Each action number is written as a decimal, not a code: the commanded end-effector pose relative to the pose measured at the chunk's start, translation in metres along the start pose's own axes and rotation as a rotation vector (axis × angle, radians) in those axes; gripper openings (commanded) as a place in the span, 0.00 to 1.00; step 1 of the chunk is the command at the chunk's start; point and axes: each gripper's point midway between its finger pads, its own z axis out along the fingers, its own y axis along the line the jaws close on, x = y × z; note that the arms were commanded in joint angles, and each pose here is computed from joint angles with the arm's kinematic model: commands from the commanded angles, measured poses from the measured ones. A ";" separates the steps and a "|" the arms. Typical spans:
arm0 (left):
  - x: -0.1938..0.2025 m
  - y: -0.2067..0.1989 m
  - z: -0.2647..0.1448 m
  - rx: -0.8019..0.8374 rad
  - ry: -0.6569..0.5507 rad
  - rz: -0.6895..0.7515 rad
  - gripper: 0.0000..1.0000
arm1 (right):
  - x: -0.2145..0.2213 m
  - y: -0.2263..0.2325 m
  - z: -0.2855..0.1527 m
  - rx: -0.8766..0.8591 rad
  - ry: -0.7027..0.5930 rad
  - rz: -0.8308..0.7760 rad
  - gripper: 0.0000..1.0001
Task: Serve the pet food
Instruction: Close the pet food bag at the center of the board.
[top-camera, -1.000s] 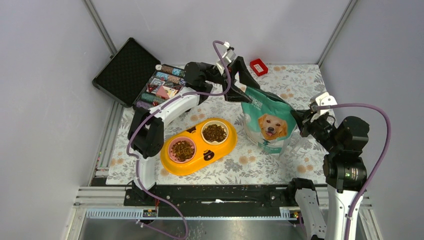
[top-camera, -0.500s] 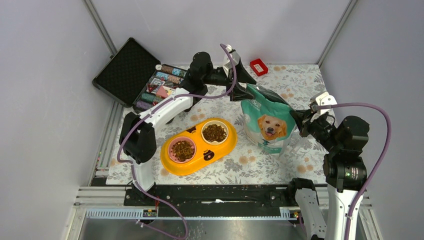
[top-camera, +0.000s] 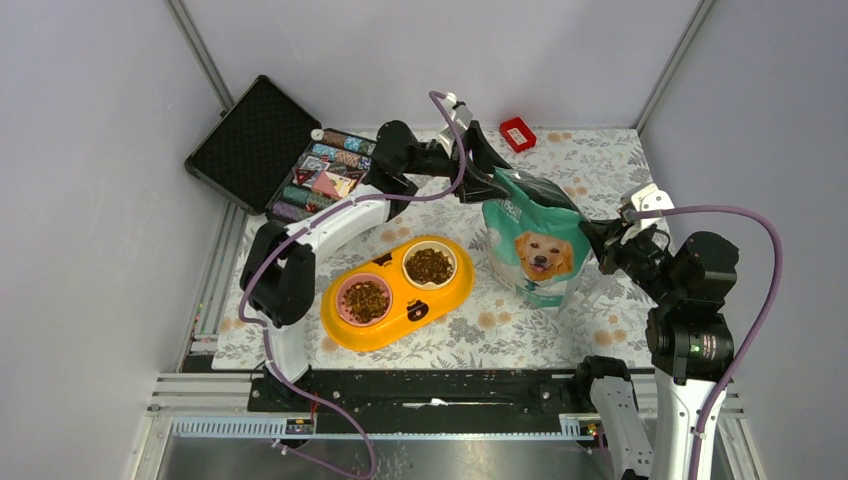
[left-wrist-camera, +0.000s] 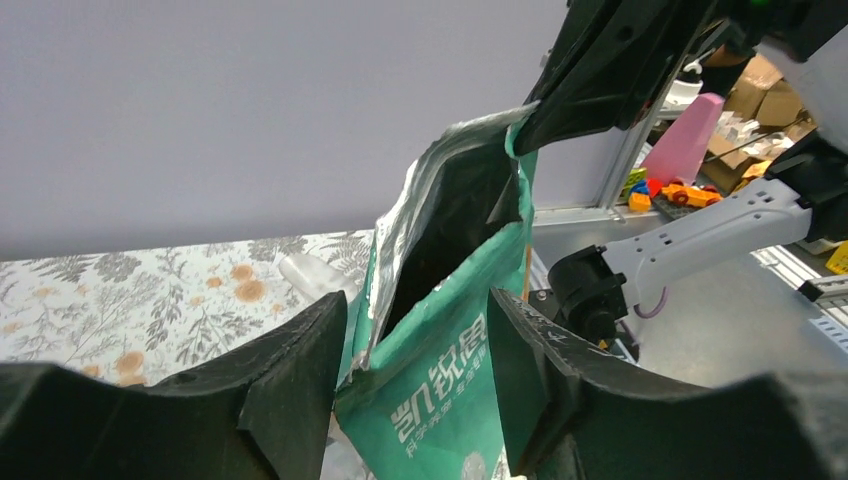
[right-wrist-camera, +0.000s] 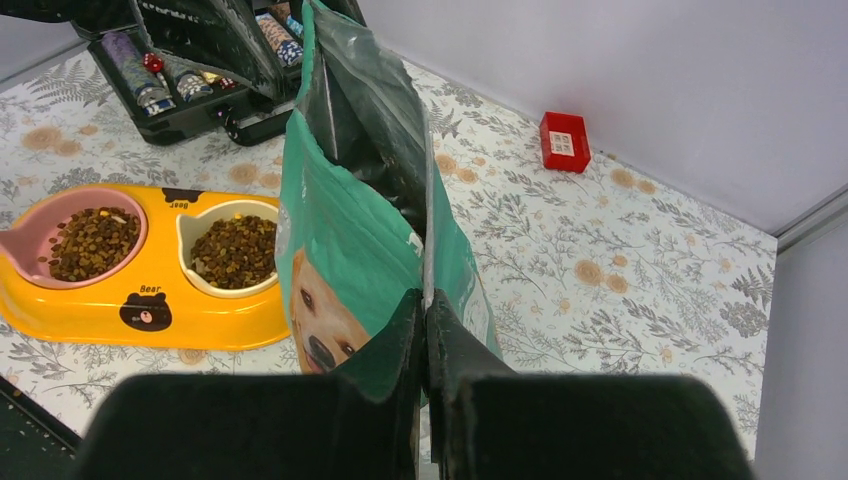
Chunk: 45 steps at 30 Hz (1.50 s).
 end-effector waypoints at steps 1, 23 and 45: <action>-0.028 -0.023 0.009 0.094 -0.062 0.082 0.53 | -0.024 -0.002 -0.001 0.004 -0.079 -0.043 0.00; -0.020 -0.008 0.000 0.032 -0.033 0.057 0.00 | -0.011 -0.005 -0.002 0.028 -0.047 -0.041 0.00; -0.056 -0.021 -0.043 -0.091 -0.136 0.092 0.00 | -0.018 0.004 -0.007 -0.037 0.000 -0.073 0.39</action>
